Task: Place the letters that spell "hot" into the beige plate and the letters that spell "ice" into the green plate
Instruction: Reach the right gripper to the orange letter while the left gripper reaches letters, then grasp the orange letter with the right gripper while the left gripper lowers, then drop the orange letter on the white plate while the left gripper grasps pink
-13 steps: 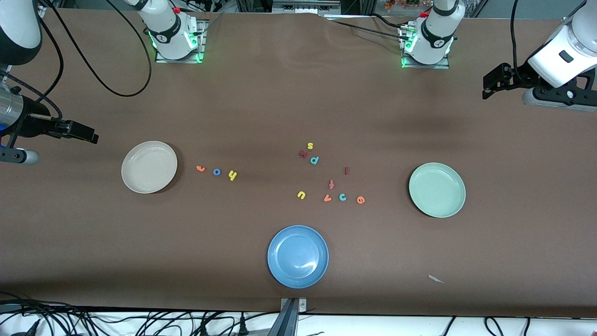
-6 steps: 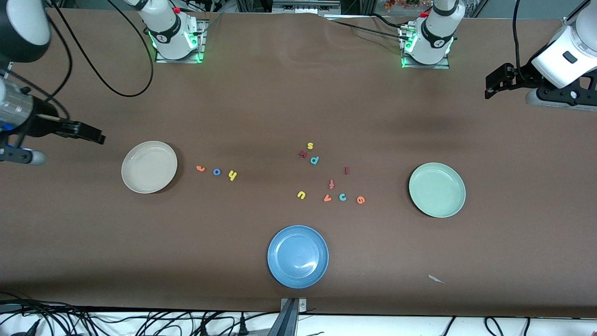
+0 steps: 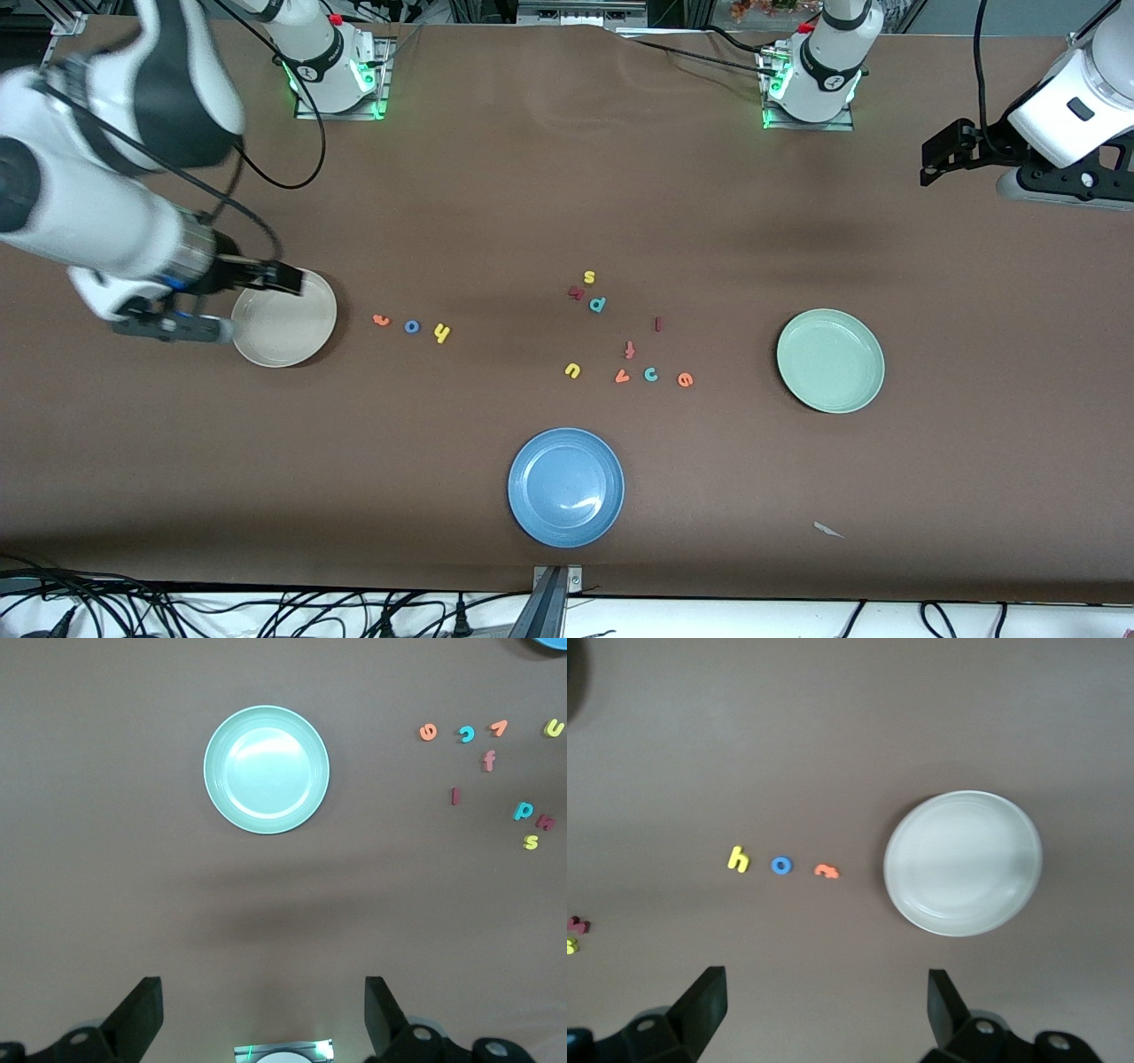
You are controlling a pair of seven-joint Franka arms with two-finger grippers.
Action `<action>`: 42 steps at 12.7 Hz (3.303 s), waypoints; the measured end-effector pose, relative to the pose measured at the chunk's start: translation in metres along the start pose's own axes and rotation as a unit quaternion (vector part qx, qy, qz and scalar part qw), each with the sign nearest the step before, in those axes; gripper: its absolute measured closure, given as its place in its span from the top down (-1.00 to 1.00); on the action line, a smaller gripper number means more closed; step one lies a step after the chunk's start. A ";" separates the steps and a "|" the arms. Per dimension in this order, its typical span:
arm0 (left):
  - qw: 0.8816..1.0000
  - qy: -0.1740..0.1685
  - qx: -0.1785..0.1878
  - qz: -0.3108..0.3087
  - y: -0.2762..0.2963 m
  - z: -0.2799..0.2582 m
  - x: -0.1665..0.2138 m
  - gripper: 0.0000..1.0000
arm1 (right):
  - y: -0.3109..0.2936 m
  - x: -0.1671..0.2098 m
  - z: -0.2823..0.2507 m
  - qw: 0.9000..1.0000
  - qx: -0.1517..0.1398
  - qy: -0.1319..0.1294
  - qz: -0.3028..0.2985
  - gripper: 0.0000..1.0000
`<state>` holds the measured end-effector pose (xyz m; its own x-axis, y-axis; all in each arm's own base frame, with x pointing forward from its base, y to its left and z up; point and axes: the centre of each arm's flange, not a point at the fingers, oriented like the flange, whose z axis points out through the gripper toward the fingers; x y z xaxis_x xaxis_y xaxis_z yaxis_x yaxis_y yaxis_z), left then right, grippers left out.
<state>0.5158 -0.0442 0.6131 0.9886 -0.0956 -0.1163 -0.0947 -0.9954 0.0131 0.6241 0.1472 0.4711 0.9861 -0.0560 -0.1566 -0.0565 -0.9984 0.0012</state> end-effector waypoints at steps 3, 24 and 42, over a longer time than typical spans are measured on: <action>1.000 -0.002 0.000 0.000 0.000 0.001 0.001 1.00 | -0.048 0.003 0.060 0.998 -0.020 -0.041 -0.045 1.00; 0.988 -0.065 0.015 0.137 0.213 0.223 0.101 1.00 | -0.018 -0.018 0.277 0.984 -0.021 -0.001 -0.177 0.30; 0.995 -0.015 0.002 0.096 0.236 0.351 0.139 1.00 | -0.022 -0.017 0.299 0.982 -0.019 0.045 -0.183 -0.36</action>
<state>0.5893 -0.2934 0.2511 0.9482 -0.2841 -0.1422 -0.2822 -0.9587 0.0338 0.5622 0.1726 0.1780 0.9490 0.3084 -0.0648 0.3090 -0.9511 -0.0018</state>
